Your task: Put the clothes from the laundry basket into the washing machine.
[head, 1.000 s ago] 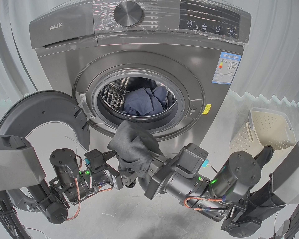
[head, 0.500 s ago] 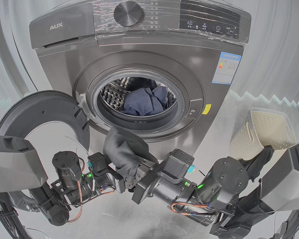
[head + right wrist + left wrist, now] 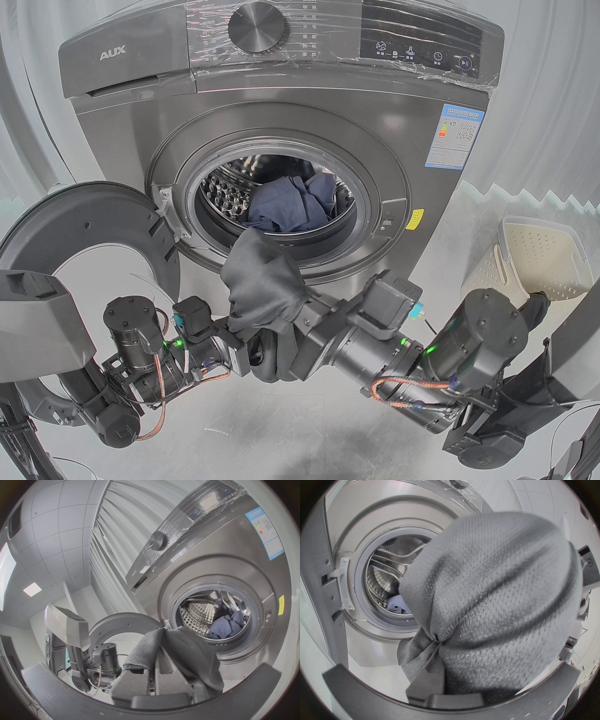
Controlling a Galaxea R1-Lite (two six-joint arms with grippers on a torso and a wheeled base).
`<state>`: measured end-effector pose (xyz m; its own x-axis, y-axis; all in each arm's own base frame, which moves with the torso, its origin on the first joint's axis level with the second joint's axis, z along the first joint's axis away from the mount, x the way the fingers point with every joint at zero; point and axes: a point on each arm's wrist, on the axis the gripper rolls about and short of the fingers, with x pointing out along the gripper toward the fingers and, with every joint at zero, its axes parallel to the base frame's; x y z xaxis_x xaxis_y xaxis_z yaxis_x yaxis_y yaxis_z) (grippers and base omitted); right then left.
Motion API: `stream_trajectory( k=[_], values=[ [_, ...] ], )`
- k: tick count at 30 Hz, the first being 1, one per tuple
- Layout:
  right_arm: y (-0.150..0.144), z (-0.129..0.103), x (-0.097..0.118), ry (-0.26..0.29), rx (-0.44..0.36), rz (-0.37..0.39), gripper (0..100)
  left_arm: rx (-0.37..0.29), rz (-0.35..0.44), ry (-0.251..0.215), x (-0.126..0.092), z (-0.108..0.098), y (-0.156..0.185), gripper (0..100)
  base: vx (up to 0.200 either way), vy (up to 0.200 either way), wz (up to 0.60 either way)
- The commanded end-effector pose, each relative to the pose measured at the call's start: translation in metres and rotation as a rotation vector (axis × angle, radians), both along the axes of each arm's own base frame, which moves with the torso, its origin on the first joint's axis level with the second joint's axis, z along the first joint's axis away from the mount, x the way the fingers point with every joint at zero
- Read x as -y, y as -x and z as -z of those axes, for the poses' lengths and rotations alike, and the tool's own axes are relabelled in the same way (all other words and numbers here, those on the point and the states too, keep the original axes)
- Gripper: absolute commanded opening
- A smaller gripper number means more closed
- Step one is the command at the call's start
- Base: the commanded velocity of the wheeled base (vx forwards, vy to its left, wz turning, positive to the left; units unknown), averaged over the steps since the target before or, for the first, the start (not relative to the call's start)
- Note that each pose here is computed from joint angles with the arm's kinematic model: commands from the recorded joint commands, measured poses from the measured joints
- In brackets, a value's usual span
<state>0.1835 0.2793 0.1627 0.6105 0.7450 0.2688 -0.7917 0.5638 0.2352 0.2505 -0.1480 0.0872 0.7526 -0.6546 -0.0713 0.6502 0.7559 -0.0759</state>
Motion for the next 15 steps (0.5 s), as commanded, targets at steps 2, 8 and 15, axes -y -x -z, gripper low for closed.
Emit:
stream_trajectory(
  k=[2,8,15],
  values=[
    [-0.019,-0.007,0.025,-0.013,0.005,0.093,0,0.072,-0.027,0.077,0.0,-0.026,-0.002,0,0.0,0.0,0.0],
    [-0.027,0.01,0.038,0.035,-0.048,0.144,0,0.139,-0.026,0.156,-0.002,-0.053,0.002,0,0.0,0.0,0.0],
    [-0.051,0.032,0.045,0.079,-0.097,0.224,0,0.175,-0.019,0.192,-0.004,-0.068,0.007,0,0.0,0.0,0.0]
  ],
)
